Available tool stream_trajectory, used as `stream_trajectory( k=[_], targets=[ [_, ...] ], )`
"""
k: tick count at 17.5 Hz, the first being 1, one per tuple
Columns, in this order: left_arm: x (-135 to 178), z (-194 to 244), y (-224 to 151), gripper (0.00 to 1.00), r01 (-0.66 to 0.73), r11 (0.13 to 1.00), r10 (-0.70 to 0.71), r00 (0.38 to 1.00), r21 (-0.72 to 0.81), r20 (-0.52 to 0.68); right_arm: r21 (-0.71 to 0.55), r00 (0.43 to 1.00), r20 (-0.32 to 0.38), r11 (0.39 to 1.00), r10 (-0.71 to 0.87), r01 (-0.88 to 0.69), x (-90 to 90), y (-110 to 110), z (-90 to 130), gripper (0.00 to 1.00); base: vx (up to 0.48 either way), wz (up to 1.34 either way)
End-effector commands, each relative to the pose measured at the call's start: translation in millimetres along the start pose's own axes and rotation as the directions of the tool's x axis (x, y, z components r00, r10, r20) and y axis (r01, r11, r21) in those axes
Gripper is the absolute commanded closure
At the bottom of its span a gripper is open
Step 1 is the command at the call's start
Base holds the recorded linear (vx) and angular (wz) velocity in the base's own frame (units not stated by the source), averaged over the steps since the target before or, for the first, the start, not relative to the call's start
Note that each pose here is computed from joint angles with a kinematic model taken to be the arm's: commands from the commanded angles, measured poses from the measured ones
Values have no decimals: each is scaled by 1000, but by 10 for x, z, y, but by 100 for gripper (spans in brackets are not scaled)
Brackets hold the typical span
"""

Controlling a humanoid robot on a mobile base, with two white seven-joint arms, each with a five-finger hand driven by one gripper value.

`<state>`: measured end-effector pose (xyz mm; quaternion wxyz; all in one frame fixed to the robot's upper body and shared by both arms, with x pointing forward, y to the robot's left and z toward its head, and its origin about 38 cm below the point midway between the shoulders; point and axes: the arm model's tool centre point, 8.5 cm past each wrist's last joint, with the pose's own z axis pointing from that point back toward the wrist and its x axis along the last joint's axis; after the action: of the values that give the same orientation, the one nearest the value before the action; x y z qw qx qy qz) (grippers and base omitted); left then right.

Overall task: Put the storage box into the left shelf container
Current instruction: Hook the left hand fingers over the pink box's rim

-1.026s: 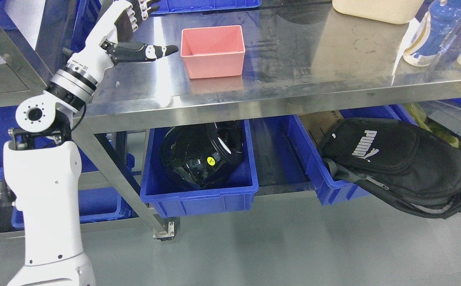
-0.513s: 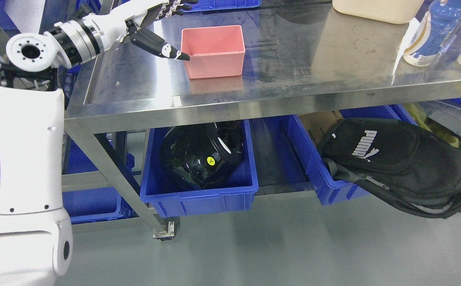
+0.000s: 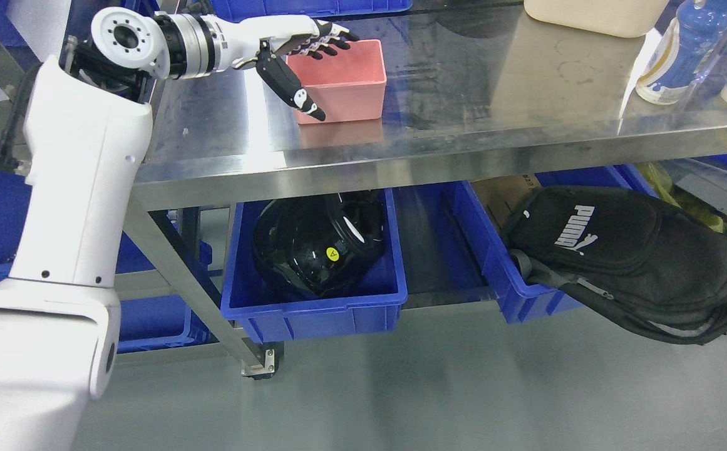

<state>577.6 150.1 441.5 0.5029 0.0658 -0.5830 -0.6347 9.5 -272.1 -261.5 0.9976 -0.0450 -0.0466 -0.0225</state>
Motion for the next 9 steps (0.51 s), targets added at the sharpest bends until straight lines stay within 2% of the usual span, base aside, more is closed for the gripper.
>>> stream_trajectory(
  k=[1,5,6,9],
  targets=[
    [-248,-455,-465,0,-12,986,-14,989,-168,-150,-17,1000,12,1000,-1,1,17,-115,-2,0,0,0],
    [-245,-544,-550,2,1,989,-21,990,-145,-137,-17,1000,12,1000,0,0,17,-115,-2,0,0,0],
    [-256,-551,-568,5,7,989,-26,991,-144,-130,-17,1000,12,1000,-1,1,17,-115,-2,0,0,0],
    [-308,-590,-625,24,12,994,-26,992,-112,-123,-17,1000,12,1000,-1,1,17,-115,-2,0,0,0]
  ],
)
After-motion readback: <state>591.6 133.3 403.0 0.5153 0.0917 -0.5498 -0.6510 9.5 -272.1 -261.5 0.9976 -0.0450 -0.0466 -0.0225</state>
